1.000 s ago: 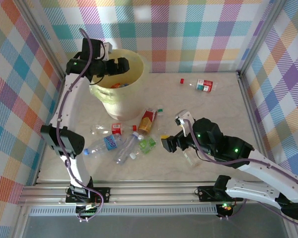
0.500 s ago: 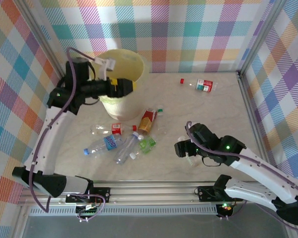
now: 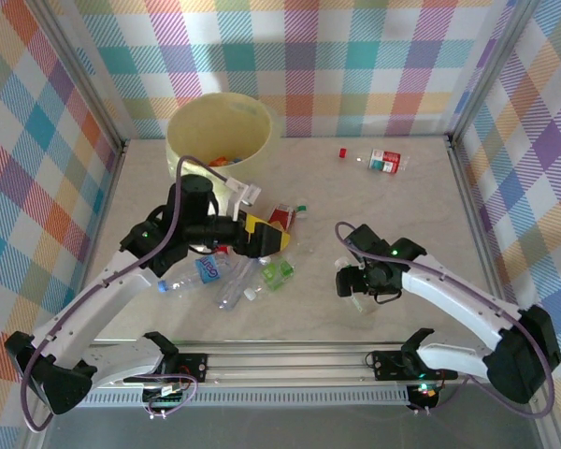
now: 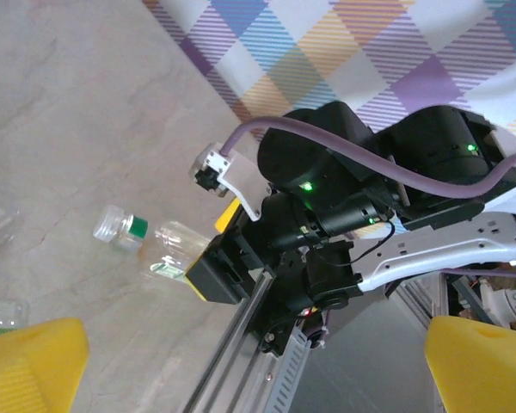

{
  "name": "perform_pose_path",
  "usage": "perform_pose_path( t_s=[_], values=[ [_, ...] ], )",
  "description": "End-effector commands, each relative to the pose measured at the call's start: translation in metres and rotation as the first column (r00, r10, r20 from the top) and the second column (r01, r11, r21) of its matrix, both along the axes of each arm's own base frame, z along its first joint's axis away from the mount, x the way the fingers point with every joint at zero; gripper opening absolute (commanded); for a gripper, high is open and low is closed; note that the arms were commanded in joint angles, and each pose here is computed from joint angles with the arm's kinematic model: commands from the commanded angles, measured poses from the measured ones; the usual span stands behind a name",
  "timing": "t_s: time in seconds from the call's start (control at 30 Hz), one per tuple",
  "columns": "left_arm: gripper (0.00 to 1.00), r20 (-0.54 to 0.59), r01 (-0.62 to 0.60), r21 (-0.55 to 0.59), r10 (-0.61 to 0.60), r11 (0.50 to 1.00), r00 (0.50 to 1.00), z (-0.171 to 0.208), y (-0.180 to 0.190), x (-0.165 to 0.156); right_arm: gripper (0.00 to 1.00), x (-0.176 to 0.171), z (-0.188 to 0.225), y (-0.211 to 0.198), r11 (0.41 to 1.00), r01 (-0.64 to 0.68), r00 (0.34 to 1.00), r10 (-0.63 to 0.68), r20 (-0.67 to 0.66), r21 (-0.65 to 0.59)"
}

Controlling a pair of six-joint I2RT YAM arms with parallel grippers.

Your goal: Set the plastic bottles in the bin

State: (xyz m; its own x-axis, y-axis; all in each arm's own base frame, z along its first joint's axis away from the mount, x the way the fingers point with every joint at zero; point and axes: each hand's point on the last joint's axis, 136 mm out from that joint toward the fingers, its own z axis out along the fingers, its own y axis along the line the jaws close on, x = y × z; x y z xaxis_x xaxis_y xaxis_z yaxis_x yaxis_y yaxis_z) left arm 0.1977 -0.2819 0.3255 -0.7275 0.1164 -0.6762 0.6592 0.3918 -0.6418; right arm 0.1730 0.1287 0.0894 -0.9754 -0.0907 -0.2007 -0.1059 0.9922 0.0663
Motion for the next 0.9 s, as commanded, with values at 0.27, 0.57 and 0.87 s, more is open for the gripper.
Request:
perform_pose_path(
  t_s=[0.27, 0.57, 0.87],
  values=[
    [1.00, -0.003, 0.015, 0.016, -0.015, 1.000, 1.000, -0.021, -0.025, -0.008, 0.86, -0.002, -0.044, -0.006, 0.997, 0.046, 0.993, -0.052, -0.102, -0.061],
    [1.00, -0.014, 0.031, 0.026, -0.030, 0.999, 0.999, -0.032, -0.038, -0.006, 0.80, -0.007, -0.056, 0.000, 0.998, 0.023, 0.989, -0.030, -0.147, -0.050],
    [1.00, -0.025, 0.022, 0.034, -0.021, 0.999, 0.999, -0.038, -0.040, -0.003, 0.71, -0.003, -0.061, 0.000, 0.997, 0.030, 0.989, -0.039, -0.143, -0.066]
  ],
)
